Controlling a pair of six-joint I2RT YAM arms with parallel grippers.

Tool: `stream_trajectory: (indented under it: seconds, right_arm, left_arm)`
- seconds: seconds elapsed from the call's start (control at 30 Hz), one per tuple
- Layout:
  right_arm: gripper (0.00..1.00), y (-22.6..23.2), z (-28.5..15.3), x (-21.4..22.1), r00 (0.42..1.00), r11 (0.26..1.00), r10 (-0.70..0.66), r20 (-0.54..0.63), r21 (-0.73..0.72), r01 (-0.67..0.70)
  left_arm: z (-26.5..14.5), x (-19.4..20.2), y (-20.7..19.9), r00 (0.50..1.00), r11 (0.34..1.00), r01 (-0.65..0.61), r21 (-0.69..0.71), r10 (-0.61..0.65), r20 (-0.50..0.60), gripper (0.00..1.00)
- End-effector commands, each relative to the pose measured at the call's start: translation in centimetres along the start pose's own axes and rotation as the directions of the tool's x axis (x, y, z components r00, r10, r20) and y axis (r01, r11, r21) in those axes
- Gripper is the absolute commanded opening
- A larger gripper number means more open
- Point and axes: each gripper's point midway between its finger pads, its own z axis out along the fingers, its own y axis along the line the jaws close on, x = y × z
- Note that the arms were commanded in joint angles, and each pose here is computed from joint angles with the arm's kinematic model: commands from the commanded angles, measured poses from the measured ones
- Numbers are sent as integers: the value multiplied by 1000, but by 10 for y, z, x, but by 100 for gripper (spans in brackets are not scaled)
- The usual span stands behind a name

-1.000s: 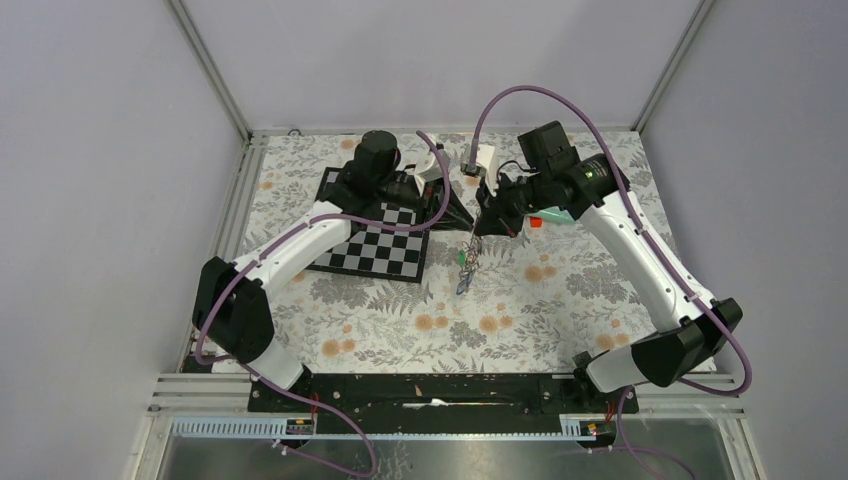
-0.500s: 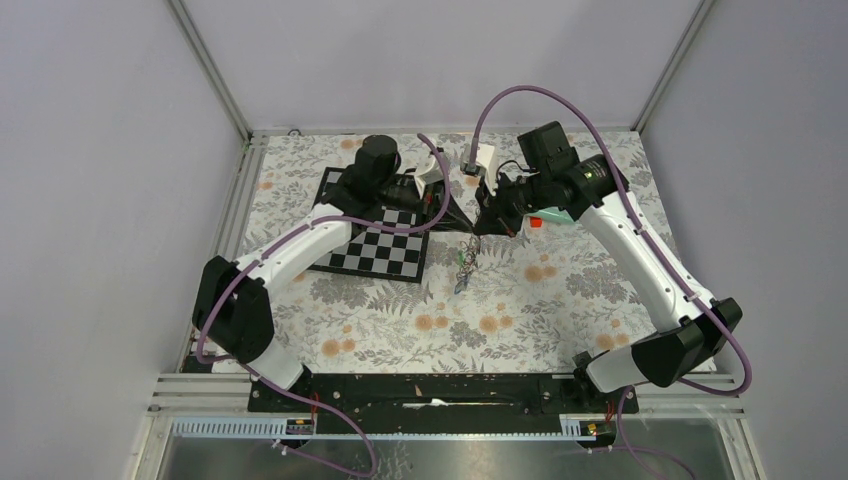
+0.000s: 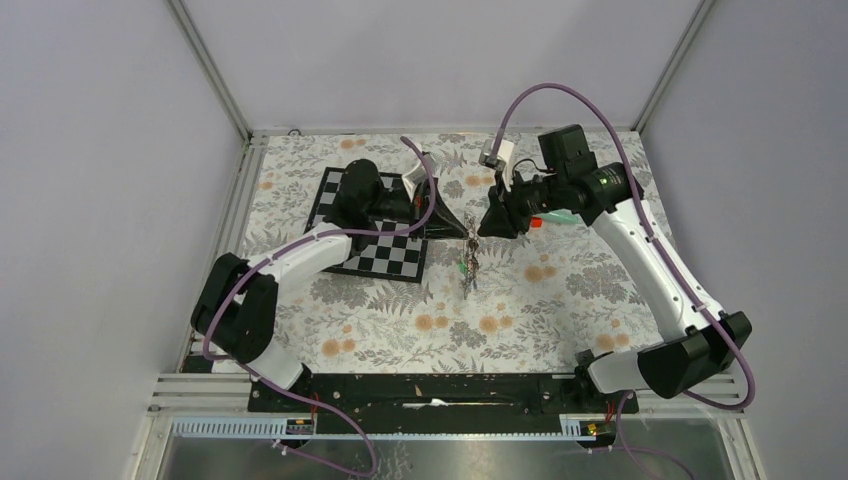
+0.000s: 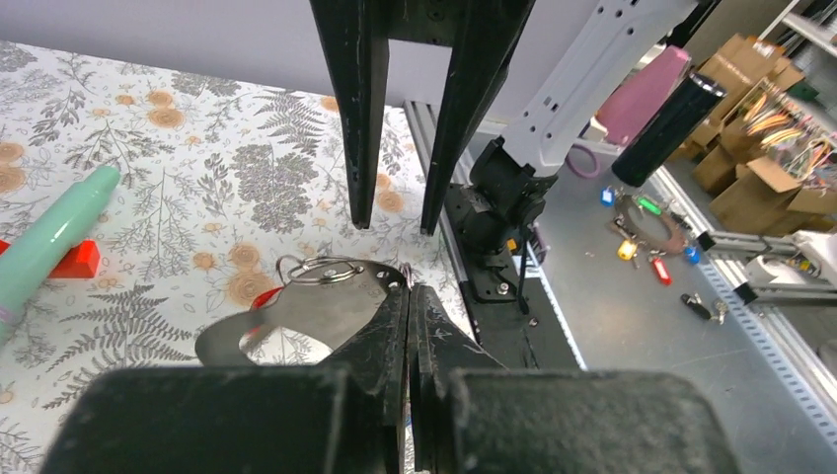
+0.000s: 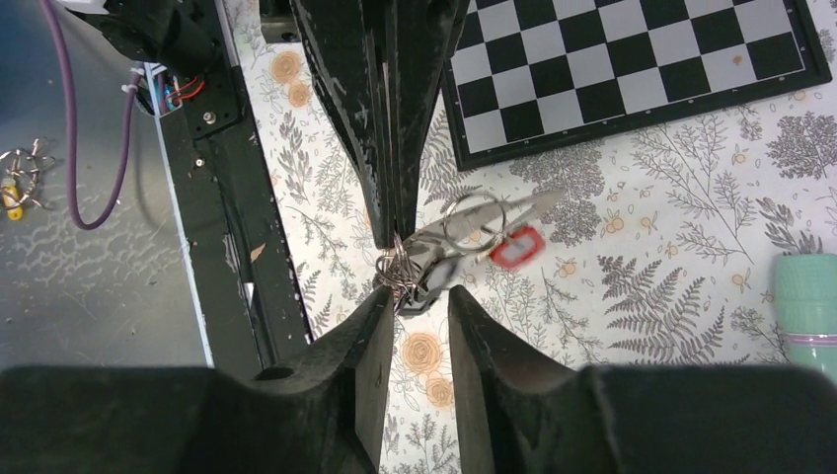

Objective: Put the keys on the keyring

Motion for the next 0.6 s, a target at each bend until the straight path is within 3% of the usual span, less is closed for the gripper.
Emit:
stream_trajectory:
  seconds: [0.0,0.37,0.57]
  right_arm:
    - [35,15,-5,-12,996,998,-6,86,-61,12]
    - [41,27,-10,-17,985,990,-64,159,-118,84]
    - [26,32,-12,-15,980,986,-82,182,-132,107]
  left_arm:
    - [-4,-49,-37,984,986,-151,69,144,105,0]
    - [-5,-47,-40,985,987,-140,72,132,107,0]
    - [-6,-48,-42,985,987,-142,72,134,109,0]
